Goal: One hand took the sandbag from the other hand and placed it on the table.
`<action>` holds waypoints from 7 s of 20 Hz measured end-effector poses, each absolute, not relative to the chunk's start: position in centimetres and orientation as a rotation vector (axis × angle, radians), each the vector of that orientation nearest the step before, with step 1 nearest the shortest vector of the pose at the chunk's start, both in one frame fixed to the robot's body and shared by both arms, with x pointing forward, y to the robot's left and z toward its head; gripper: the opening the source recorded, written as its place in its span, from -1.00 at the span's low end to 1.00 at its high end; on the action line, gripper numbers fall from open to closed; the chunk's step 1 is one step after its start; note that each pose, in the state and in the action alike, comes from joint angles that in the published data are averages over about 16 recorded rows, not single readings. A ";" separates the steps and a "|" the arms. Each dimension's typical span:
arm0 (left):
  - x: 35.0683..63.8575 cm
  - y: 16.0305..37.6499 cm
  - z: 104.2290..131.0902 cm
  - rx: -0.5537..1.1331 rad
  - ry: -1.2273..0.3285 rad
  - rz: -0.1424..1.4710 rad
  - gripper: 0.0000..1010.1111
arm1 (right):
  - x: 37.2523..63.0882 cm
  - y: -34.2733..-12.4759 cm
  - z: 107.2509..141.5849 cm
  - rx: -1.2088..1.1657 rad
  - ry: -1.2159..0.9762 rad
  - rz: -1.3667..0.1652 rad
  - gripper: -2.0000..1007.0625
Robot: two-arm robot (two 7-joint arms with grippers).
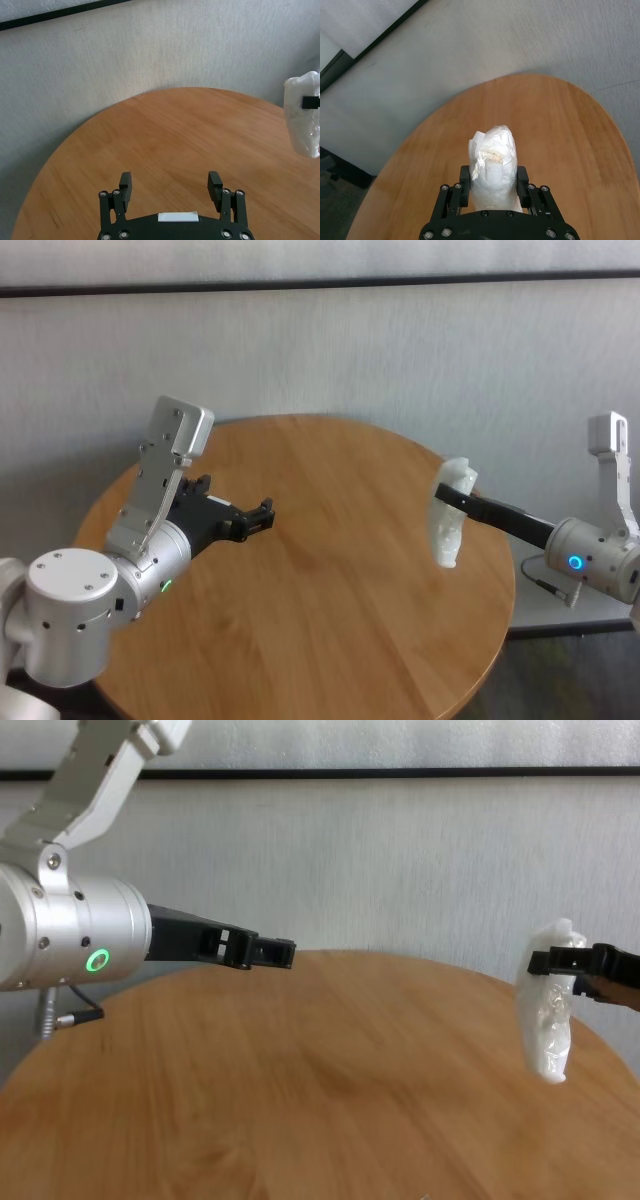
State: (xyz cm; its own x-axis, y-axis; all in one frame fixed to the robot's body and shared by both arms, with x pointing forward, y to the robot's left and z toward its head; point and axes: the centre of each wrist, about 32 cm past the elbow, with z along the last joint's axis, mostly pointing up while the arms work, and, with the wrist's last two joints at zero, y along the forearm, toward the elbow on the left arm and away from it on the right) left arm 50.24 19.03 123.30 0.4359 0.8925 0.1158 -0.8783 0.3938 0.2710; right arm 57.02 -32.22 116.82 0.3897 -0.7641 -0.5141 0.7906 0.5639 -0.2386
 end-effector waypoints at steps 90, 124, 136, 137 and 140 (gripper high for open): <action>50.2 19.7 123.0 0.258 0.154 1.267 0.98 | 58.5 -32.2 115.6 -0.005 0.613 -0.966 0.99; 50.2 19.7 123.0 0.258 0.154 1.267 0.98 | 58.9 -27.7 116.3 0.005 0.370 -0.787 0.99; 50.2 19.7 123.0 0.258 0.154 1.267 0.98 | 59.2 -25.1 116.7 0.008 0.360 -0.725 0.99; 50.2 19.7 123.0 0.258 0.154 1.267 0.98 | 59.2 -24.9 116.7 0.009 0.359 -0.721 0.99; 50.2 19.7 123.0 0.258 0.154 1.267 0.98 | 59.3 -24.5 116.8 0.011 0.358 -0.709 0.99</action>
State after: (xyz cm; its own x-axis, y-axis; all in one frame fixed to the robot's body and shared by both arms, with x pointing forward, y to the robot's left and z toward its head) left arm 50.15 19.71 123.01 0.2939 0.9554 0.0275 -0.9210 0.2754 0.2754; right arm 59.25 -24.46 116.83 0.7011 -0.6347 -0.3251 0.6385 0.7617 -0.1100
